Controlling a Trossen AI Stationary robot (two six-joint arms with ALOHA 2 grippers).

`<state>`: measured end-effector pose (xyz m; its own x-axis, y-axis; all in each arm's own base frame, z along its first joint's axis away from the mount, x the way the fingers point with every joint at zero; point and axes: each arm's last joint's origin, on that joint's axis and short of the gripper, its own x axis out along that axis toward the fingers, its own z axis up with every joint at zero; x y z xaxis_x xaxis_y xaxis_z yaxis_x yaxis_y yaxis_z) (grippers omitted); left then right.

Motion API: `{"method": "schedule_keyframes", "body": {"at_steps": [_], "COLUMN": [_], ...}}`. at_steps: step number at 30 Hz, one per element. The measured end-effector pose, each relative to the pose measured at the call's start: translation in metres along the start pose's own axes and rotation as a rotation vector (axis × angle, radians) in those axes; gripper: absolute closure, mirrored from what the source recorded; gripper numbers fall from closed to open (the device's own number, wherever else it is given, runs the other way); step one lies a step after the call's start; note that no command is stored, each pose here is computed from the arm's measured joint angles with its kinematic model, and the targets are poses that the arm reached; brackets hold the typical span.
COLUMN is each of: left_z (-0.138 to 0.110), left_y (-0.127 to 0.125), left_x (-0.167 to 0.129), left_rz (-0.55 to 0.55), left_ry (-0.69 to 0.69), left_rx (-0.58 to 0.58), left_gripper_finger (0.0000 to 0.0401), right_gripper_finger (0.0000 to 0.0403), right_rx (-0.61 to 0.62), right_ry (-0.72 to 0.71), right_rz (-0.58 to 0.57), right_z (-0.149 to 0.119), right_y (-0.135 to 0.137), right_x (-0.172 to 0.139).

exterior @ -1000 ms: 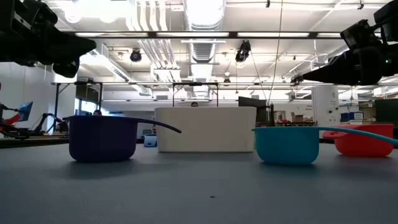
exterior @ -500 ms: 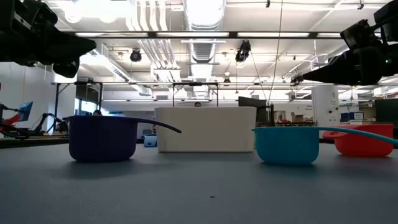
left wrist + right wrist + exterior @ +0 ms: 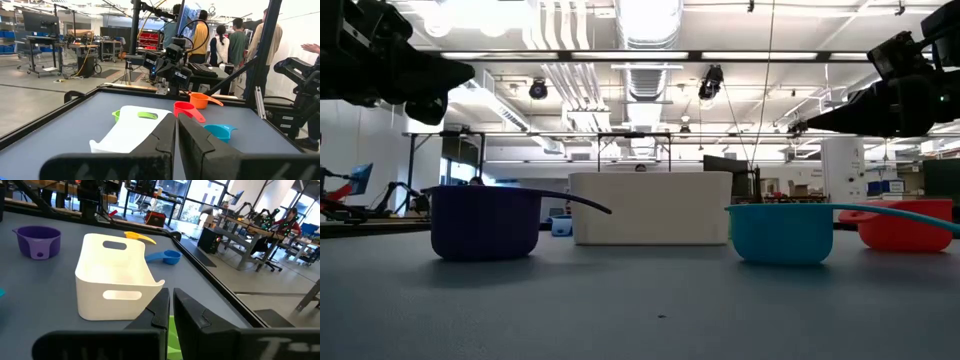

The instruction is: Nest measuring cups in basket

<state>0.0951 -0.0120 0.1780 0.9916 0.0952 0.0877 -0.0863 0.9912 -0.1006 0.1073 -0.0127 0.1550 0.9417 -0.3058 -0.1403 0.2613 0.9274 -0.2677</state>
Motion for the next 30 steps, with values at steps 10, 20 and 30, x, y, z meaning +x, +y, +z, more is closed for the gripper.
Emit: {"method": "schedule_keyframes", "body": {"at_steps": [10, 20, 30], "left_z": [0.0000, 0.0000, 0.0004], "left_y": [0.0000, 0.0000, 0.0011], "left_x": [0.0000, 0.0000, 0.0000], "left_rz": [0.000, 0.000, 0.038], "left_ry": [0.000, 0.000, 0.003], "left_rx": [0.000, 0.000, 0.429], "left_gripper_finger": [0.0401, 0.0401, 0.0401], "right_gripper_finger": [0.0390, 0.0390, 0.0390], "right_rx": [0.000, 0.000, -0.955], "right_ry": [-0.001, -0.001, -0.017], "right_rz": [0.000, 0.000, -0.097], "right_z": [0.0001, 0.0001, 0.0066], "right_y": [-0.0001, -0.0001, -0.0037], "right_x": [0.0000, 0.0000, -0.0002]}}
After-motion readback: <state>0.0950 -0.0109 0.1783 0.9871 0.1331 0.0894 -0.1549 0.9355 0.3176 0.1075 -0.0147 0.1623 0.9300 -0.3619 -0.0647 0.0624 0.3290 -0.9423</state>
